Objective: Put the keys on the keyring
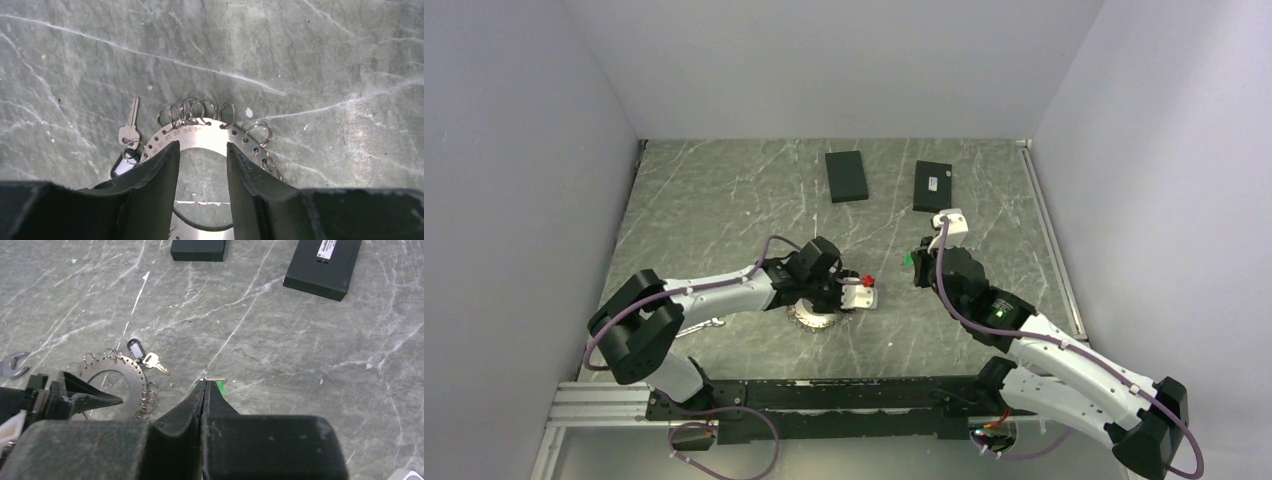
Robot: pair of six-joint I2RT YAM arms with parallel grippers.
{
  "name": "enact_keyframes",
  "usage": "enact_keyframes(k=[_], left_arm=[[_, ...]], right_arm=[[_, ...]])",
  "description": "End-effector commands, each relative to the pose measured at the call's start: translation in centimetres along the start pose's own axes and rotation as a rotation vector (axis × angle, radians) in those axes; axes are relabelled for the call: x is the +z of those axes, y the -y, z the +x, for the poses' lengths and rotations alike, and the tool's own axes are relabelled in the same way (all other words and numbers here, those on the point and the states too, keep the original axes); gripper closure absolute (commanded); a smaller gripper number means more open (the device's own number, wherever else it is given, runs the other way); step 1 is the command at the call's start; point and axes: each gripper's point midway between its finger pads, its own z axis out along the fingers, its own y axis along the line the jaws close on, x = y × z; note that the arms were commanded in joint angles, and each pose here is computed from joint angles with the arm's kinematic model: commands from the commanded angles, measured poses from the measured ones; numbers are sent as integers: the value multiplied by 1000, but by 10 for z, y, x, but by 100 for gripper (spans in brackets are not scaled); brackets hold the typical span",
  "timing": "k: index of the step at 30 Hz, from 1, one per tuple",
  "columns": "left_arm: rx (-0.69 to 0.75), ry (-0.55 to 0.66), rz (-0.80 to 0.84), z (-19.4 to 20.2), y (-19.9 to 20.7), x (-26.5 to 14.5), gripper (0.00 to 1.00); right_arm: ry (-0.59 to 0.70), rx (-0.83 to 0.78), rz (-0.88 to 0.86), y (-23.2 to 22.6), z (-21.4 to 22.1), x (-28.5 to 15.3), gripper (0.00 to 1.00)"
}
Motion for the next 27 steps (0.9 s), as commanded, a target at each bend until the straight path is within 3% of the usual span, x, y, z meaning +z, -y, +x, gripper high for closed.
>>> enact_keyframes(k=[1,5,18,27], left_arm=[[6,75,-36,-12,-8,-13,58],[17,95,-42,-11,-8,-3,63],[56,94,4,-2,-6,23,68],[79,71,14,2,-1,15,66]], right_arm=[[40,18,-10,-1,-8,-1,100],[41,20,-15,-2,-7,0,100],[39,19,-14,-1,-6,-1,100],[37,18,-10,-1,-5,0,100]])
